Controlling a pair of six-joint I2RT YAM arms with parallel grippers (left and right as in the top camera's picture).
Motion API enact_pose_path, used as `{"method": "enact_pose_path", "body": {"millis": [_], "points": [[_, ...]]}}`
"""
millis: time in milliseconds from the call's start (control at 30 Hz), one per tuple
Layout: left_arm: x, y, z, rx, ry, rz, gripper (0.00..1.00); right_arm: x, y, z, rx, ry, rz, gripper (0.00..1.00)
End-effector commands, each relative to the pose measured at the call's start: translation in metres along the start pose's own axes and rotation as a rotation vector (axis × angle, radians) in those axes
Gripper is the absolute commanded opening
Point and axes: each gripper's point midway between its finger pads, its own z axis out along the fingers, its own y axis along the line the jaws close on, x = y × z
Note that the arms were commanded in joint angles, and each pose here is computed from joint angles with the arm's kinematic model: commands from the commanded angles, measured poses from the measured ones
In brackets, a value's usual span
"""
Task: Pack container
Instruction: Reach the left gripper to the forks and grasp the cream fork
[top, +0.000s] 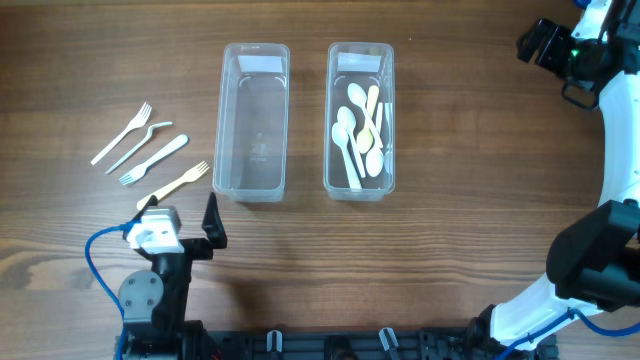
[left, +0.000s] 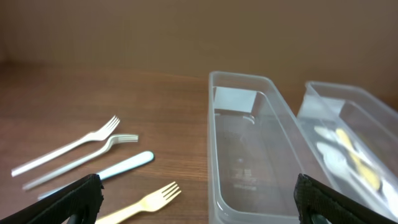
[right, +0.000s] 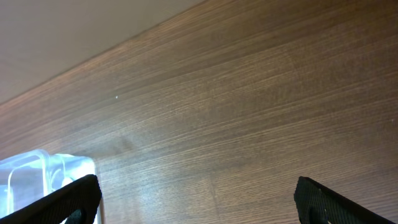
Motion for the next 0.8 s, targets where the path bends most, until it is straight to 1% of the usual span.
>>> {"method": "enact_pose_path", "body": {"millis": [0,133,200,267,333,433,533,567,633,667,700,767], "points": [[-0.047,0.012,-0.007,-0.089,-0.048,-0.181,1.00,-0.003,-0.002,-0.005,0.015,-0.015,-0.017,1.00],[-0.092,0.017,0.007,-0.140,0.021,-0.192,1.00,-0.003,-0.002,-0.005,0.015,-0.015,-0.017,1.00],[-0.125,0.018,0.023,-0.158,0.033,-0.191,1.00,-0.003,-0.002,-0.005,0.015,-0.015,-0.017,1.00],[-0.171,0.017,0.048,-0.164,0.024,-0.192,1.00,-0.003,-0.002,-0.005,0.015,-0.015,-0.017,1.00],[-0.192,0.017,0.068,-0.163,0.018,-0.192,1.00,-0.003,-0.002,-0.005,0.015,-0.015,-0.017,1.00],[-0.211,0.012,0.095,-0.118,-0.035,-0.198,1.00,-0.003,-0.002,-0.005,0.015,-0.015,-0.017,1.00],[-0.212,0.010,0.104,-0.097,-0.042,-0.198,1.00,-0.003,-0.002,-0.005,0.015,-0.015,-0.016,1.00],[-0.209,0.011,0.107,-0.104,-0.037,-0.228,1.00,-0.003,-0.002,-0.005,0.015,-0.015,-0.017,1.00],[-0.193,0.028,0.110,-0.204,-0.009,-0.442,1.00,-0.003,-0.002,-0.005,0.015,-0.015,-0.016,1.00],[-0.178,0.039,0.110,-0.277,0.015,-0.566,1.00,-0.003,-0.002,-0.005,0.015,-0.015,-0.017,1.00],[-0.149,0.057,0.105,-0.421,0.054,-0.762,1.00,-0.003,-0.002,-0.005,0.015,-0.015,-0.017,1.00],[-0.091,0.076,0.092,-0.666,0.137,-1.049,1.00,-0.003,-0.002,-0.005,0.015,-0.015,-0.017,0.99]]}}
